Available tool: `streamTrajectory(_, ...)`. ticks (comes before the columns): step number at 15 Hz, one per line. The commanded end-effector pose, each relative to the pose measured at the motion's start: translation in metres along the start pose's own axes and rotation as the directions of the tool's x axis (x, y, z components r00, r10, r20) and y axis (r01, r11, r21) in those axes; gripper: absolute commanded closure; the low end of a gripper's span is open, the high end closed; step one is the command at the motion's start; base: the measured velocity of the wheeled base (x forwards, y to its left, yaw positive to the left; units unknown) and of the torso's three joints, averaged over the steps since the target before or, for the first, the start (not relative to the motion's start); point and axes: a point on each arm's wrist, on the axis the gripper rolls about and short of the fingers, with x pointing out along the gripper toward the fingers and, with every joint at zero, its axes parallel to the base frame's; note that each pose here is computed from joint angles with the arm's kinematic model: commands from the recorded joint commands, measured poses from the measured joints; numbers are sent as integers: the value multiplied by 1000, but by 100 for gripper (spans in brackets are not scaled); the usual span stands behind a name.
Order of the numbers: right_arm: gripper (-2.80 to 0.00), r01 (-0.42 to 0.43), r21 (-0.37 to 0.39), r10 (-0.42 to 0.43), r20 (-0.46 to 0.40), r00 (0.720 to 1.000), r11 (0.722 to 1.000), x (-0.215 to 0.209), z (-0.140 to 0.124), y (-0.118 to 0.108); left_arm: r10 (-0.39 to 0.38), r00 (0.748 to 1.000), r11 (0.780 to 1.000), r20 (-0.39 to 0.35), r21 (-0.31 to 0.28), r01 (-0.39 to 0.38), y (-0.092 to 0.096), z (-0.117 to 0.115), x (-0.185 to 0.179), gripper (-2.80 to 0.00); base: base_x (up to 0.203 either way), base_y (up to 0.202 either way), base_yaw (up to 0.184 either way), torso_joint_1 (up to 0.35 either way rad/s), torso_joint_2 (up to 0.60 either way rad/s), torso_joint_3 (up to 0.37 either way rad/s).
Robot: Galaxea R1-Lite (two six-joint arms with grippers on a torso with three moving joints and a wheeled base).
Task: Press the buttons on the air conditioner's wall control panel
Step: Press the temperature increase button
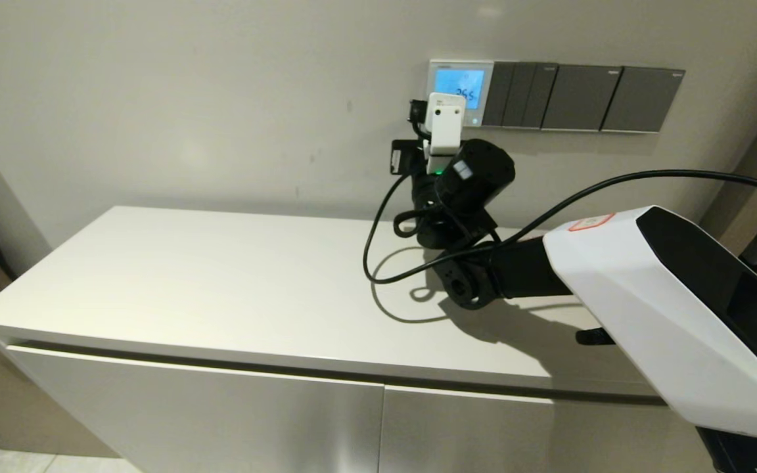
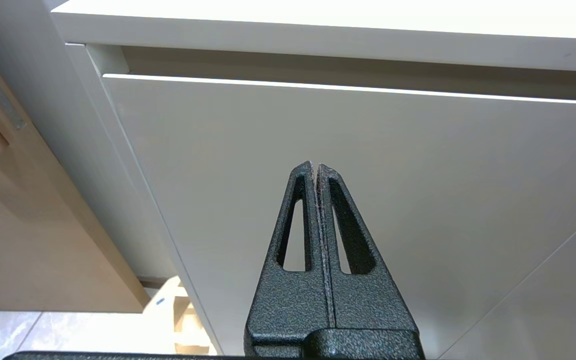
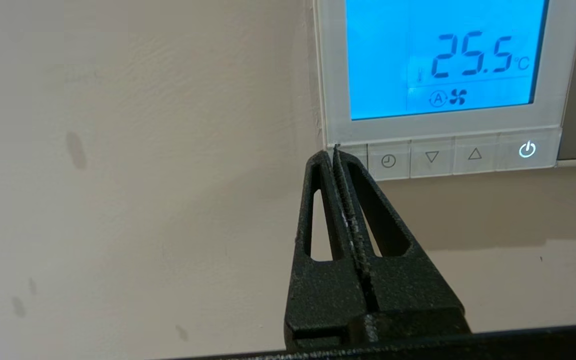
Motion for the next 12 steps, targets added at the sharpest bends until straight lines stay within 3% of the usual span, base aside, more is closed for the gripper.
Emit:
streamTrajectory(1, 0, -2, 2, 2, -1, 1000, 1000, -3, 0, 2, 0, 1000, 1000, 0, 0, 0, 0, 0, 0, 0, 0, 0, 0, 0, 0, 0)
streamTrajectory(12, 0, -3, 13, 3, 7, 1000, 1000, -5, 6, 3, 0, 1000, 1000, -1, 0, 0, 0, 0, 0, 0, 0, 0, 0, 0, 0, 0)
